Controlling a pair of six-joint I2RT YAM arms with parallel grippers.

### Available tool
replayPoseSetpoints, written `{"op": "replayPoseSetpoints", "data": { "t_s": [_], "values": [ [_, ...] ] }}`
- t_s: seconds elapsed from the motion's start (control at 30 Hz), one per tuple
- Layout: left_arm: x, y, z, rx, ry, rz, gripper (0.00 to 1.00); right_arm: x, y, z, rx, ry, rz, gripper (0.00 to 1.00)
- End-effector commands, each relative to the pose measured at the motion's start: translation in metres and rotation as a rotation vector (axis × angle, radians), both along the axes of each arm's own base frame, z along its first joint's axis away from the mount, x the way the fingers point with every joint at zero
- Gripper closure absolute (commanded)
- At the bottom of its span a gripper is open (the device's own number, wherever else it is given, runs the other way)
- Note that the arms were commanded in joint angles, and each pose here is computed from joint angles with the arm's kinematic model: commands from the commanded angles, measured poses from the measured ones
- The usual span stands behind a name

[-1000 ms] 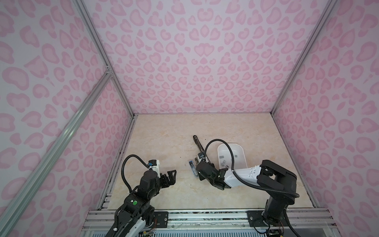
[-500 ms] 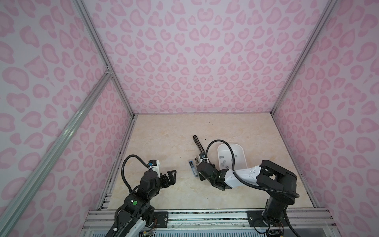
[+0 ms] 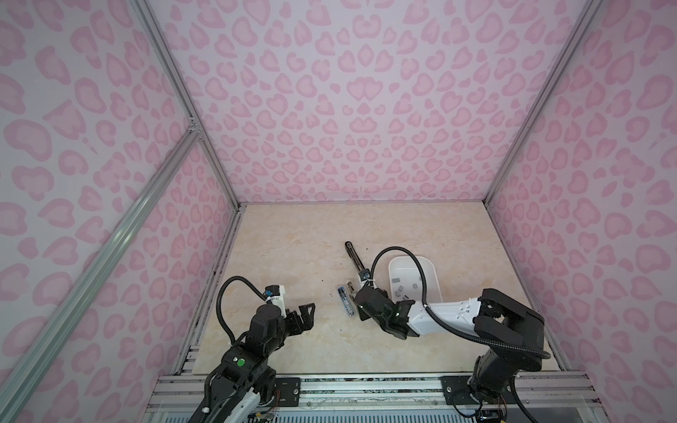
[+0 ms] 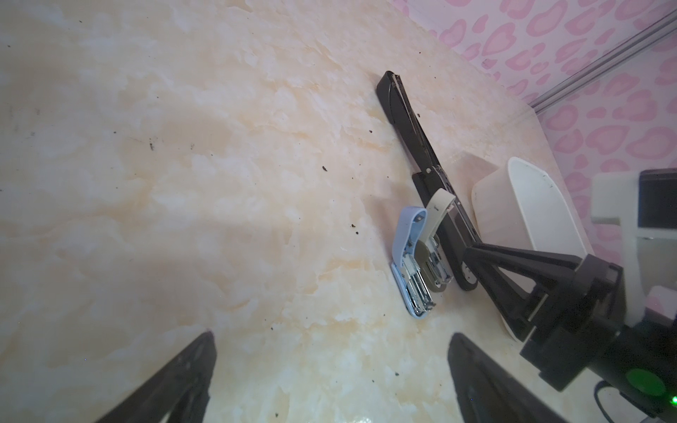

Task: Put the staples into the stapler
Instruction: 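Move the right gripper over the white tray of grey staple blocks, then lower the right gripper and close on a grey staple block in the tray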

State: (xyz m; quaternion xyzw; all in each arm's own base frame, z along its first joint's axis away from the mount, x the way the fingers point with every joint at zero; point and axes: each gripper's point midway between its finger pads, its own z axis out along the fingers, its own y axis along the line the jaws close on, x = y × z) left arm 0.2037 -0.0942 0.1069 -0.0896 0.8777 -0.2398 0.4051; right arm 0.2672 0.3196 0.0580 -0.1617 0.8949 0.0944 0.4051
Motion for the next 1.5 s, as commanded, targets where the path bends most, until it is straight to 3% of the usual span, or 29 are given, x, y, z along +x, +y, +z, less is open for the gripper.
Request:
{"op": "replayPoseSetpoints", "data": {
  "t_s": [0.0, 0.23, 0.47, 0.6, 0.77, 1.0, 1.2, 1.47],
  "values": [
    [0.003, 0.0, 0.004, -0.01, -0.023, 0.011, 0.0, -0.002, -0.007, -0.001, -0.024, -0.002, -0.009, 0.84],
    [0.003, 0.001, 0.005, -0.011, -0.027, 0.014, 0.01, 0.001, -0.029, 0.044, -0.027, -0.059, -0.064, 0.83],
    [0.009, 0.003, 0.003, 0.022, -0.019, 0.026, 0.02, 0.017, -0.119, 0.083, 0.003, -0.053, -0.287, 0.79],
    [0.013, 0.007, 0.002, 0.061, 0.004, 0.047, 0.03, 0.031, -0.152, 0.068, 0.105, -0.005, -0.352, 0.78],
    [0.021, 0.018, 0.008, 0.122, 0.002, 0.099, 0.02, 0.053, -0.156, 0.044, 0.151, 0.095, -0.358, 0.76],
    [0.025, 0.031, -0.001, 0.177, 0.019, 0.171, 0.0, 0.07, -0.161, 0.014, 0.087, 0.203, -0.379, 0.81],
    [0.023, 0.035, 0.0, 0.18, 0.015, 0.183, 0.01, 0.059, -0.152, -0.016, 0.08, 0.334, -0.383, 0.81],
    [0.021, 0.036, 0.005, 0.161, -0.025, 0.186, 0.01, 0.044, -0.16, -0.034, 0.045, 0.377, -0.412, 0.7]
  ]
}}
